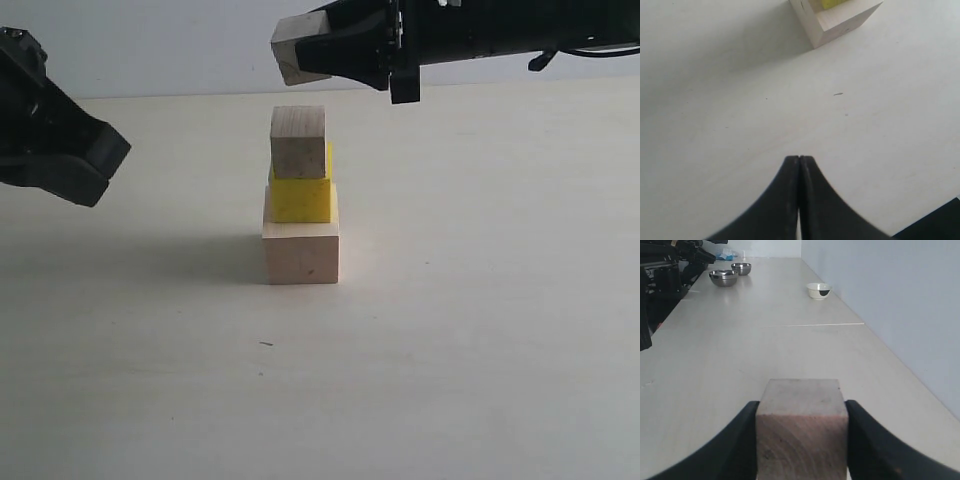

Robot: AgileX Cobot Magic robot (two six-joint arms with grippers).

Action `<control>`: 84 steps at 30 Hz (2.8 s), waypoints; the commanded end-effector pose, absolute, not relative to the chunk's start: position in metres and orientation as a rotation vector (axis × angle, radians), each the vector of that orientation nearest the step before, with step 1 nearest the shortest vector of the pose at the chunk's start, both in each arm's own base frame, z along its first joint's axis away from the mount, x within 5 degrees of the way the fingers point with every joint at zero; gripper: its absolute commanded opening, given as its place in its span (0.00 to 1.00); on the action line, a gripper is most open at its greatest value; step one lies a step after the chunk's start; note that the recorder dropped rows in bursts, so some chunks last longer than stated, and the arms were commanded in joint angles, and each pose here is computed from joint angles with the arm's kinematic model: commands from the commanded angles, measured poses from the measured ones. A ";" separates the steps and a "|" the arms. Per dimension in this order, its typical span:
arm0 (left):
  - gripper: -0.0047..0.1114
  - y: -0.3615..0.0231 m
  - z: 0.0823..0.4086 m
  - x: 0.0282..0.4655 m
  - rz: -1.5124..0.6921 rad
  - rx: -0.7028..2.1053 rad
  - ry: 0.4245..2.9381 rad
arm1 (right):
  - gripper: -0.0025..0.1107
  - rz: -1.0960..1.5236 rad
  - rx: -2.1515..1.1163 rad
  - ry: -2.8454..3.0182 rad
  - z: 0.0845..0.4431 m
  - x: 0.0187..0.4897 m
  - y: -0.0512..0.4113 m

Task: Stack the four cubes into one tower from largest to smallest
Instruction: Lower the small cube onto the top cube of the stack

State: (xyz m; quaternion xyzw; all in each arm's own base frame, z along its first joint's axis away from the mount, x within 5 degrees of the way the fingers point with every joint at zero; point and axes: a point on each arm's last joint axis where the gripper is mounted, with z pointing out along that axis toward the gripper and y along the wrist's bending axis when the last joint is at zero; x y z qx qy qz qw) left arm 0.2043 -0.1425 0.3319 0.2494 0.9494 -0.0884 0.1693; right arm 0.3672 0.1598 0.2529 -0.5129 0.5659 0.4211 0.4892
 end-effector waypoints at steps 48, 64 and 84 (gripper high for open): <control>0.04 -0.142 0.334 0.204 -0.264 0.707 2.678 | 0.02 1.088 -1.244 1.405 0.229 0.369 0.171; 0.04 -0.142 0.334 0.204 -0.264 0.707 2.678 | 0.02 1.086 -1.259 1.408 0.227 0.369 0.171; 0.04 -0.142 0.334 0.204 -0.264 0.707 2.678 | 0.02 1.099 -1.244 1.421 0.223 0.370 0.171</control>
